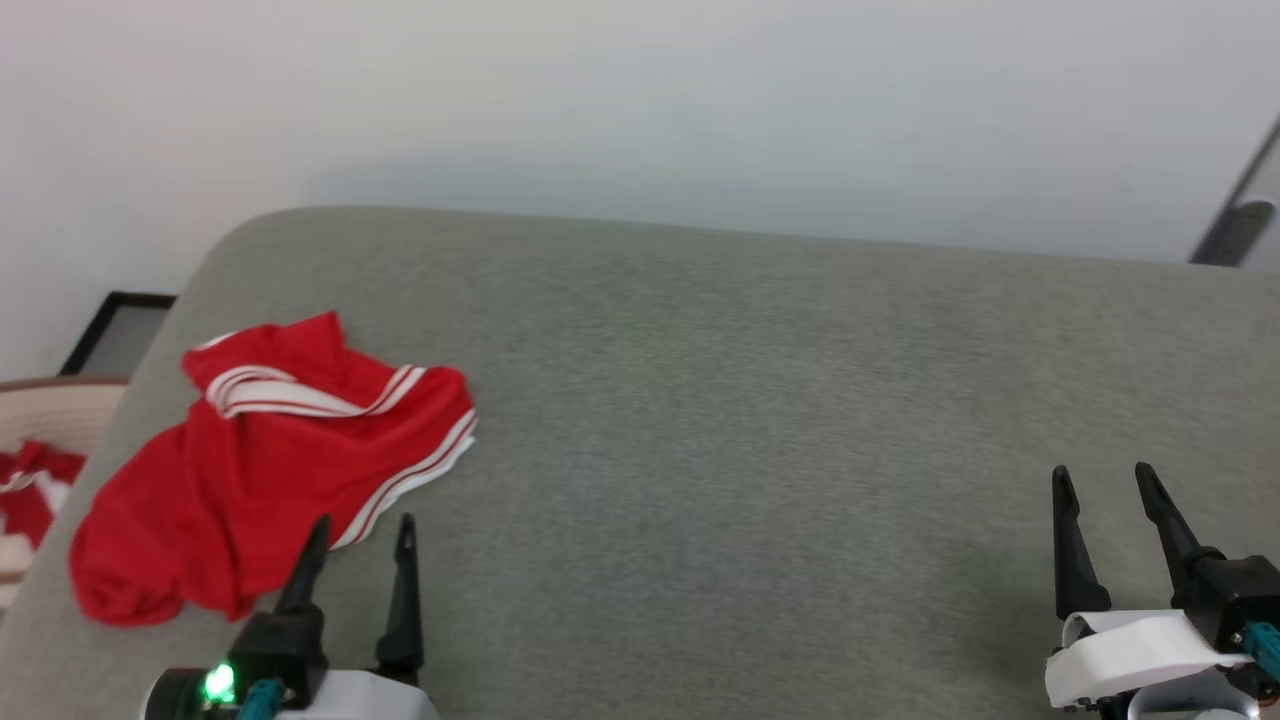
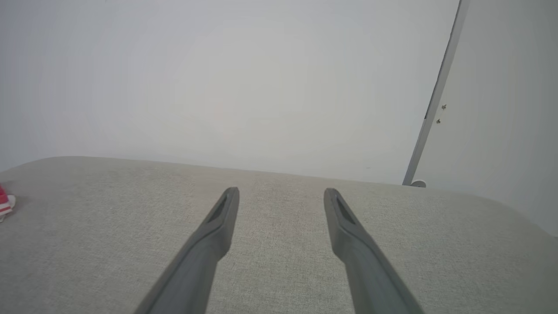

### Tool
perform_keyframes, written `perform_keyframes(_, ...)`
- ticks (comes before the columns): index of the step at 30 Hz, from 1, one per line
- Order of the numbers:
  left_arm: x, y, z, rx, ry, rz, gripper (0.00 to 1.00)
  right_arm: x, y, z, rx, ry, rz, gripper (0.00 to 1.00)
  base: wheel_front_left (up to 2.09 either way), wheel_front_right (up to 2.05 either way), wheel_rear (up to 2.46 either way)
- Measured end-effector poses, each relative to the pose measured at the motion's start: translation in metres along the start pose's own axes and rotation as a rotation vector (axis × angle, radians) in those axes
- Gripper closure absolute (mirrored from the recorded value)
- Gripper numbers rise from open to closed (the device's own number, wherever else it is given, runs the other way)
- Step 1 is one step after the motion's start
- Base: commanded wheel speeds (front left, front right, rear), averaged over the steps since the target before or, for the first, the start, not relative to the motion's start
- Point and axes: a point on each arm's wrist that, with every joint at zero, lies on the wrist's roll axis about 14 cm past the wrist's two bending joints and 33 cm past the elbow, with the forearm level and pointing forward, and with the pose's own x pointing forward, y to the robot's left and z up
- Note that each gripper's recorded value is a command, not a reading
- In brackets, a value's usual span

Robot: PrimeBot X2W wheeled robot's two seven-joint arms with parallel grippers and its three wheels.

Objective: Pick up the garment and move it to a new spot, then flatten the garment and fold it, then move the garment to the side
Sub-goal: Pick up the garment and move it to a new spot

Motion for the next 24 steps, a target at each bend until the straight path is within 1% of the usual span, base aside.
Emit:
perform_keyframes(5,-0.015,0.024,-0.006,-0.001,0.022,0.086,0.0,0.011,0.025,-0.004,0.0,0.006,0.072,0.0,0.0,0.0,0.0)
perform_keyframes(14,-0.062,0.074,-0.011,0.014,0.049,0.266,0.0,0.029,0.095,-0.008,0.026,0.016,0.264,0.0,0.0,0.0,0.0)
perform_keyframes(17,-0.083,0.093,-0.01,0.016,0.05,0.346,0.0,0.031,0.131,-0.009,0.037,0.02,0.362,0.0,0.0,0.0,0.0)
perform_keyframes(21,-0.112,0.124,-0.001,0.026,0.029,0.484,0.0,0.038,0.192,0.003,0.051,-0.012,0.527,0.0,0.0,0.0,0.0)
perform_keyframes(24,-0.128,0.14,0.004,0.022,0.016,0.566,0.0,0.041,0.226,0.005,0.062,-0.015,0.62,0.0,0.0,0.0,0.0)
